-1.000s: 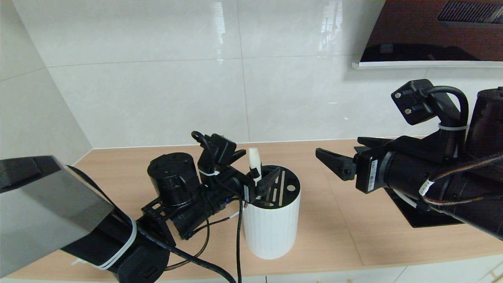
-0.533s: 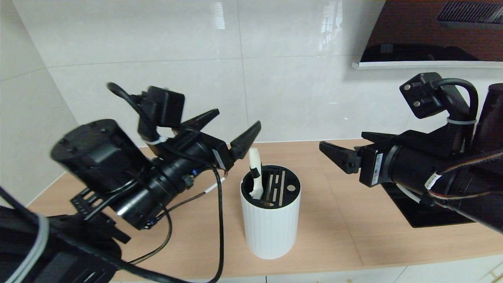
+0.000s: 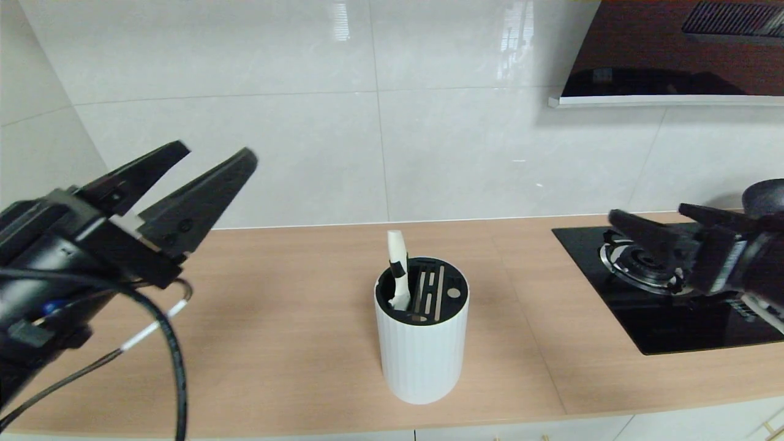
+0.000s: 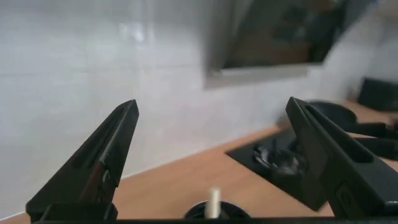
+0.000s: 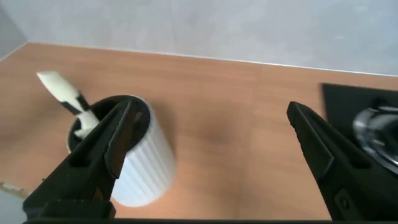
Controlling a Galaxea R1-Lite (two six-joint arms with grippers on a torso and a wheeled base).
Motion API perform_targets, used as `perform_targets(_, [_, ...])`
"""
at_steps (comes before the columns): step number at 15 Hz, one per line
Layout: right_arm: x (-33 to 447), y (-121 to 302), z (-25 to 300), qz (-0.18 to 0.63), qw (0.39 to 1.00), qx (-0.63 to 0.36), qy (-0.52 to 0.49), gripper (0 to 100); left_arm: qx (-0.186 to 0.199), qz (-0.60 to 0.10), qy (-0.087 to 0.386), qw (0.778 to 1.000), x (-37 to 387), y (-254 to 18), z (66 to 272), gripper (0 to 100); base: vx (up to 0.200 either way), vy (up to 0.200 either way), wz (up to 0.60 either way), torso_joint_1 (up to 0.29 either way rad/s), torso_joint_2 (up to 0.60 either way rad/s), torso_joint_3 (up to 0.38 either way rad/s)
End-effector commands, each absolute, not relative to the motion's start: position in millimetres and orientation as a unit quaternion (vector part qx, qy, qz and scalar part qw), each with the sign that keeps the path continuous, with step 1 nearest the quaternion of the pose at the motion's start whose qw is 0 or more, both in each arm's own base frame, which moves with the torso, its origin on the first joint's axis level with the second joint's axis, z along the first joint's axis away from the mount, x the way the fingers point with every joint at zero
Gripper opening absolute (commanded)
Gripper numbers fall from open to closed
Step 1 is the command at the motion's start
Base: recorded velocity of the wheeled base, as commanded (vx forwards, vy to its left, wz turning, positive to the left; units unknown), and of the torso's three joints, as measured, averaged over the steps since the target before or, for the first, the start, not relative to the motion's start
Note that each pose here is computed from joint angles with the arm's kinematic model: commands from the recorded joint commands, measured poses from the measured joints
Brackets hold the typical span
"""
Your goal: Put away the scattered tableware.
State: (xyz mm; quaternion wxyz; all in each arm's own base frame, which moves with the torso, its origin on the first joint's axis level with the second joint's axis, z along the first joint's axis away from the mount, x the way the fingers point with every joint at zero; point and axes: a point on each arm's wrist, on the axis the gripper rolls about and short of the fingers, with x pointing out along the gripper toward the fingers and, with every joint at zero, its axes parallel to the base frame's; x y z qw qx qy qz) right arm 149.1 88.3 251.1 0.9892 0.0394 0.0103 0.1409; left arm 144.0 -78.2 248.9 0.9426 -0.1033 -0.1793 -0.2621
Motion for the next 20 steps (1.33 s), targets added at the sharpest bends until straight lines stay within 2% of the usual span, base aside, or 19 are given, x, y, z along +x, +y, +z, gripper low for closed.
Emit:
perform_targets(1, [93, 34, 269, 0.072, 0.991, 0.074, -0.087, 100, -0.126, -0.229, -0.172, 0.950, 68, -30, 224, 100, 0.000, 0.000, 0.00, 0.000, 0.00, 0.000])
perform_targets(3, [61, 14, 263, 0.040, 0.991, 0.068, -0.111, 100, -0.121, -0.217, -0.145, 0.958, 27, -12, 208, 100, 0.000, 0.000, 0.00, 0.000, 0.00, 0.000])
perform_targets(4, [37, 5, 255, 0.023, 0.992, 0.043, -0.117, 100, -0.114, -0.188, -0.133, 0.966, 9, -4, 199, 100, 0.000, 0.000, 0.00, 0.000, 0.00, 0.000])
perform_targets(5, [26, 2, 250, 0.016, 0.992, 0.036, -0.121, 100, -0.113, -0.181, -0.130, 0.968, 1, -1, 194, 100, 0.000, 0.000, 0.00, 0.000, 0.00, 0.000])
perform_targets(6, [-16, -9, 232, -0.019, 0.990, 0.014, -0.139, 100, -0.107, -0.161, -0.134, 0.972, -22, 3, 178, 100, 0.000, 0.000, 0.00, 0.000, 0.00, 0.000])
perform_targets(7, [-38, -11, 223, -0.038, 0.988, -0.001, -0.149, 100, -0.103, -0.159, -0.145, 0.971, -34, 5, 171, 100, 0.000, 0.000, 0.00, 0.000, 0.00, 0.000])
perform_targets(9, [-60, -11, 211, -0.058, 0.988, -0.005, -0.145, 100, -0.100, -0.142, -0.148, 0.974, -40, 5, 163, 100, 0.000, 0.000, 0.00, 0.000, 0.00, 0.000])
perform_targets(12, [-67, -3, 197, -0.111, 0.983, -0.007, -0.143, 100, -0.094, -0.112, -0.159, 0.976, -40, 3, 164, 100, 0.000, 0.000, 0.00, 0.000, 0.00, 0.000])
perform_targets(15, [-62, -1, 182, -0.105, 0.984, -0.008, -0.144, 100, -0.086, -0.068, -0.175, 0.978, -44, 0, 159, 100, 0.000, 0.000, 0.00, 0.000, 0.00, 0.000])
perform_targets(16, [-61, -1, 179, -0.103, 0.984, -0.003, -0.146, 100, -0.080, -0.065, -0.189, 0.977, -50, -2, 152, 100, 0.000, 0.000, 0.00, 0.000, 0.00, 0.000])
perform_targets(17, [-61, -2, 175, -0.092, 0.984, 0.006, -0.151, 100, -0.074, -0.058, -0.171, 0.981, -46, -2, 142, 100, 0.000, 0.000, 0.00, 0.000, 0.00, 0.000])
perform_targets(19, [-64, -3, 162, -0.054, 0.986, 0.011, -0.155, 100, -0.077, -0.024, -0.167, 0.983, -39, 0, 131, 100, 0.000, 0.000, 0.00, 0.000, 0.00, 0.000])
perform_targets(20, [-55, -2, 149, -0.042, 0.990, 0.030, -0.132, 100, -0.032, -0.015, -0.124, 0.992, -27, 0, 102, 100, 0.000, 0.000, 0.00, 0.000, 0.00, 0.000])
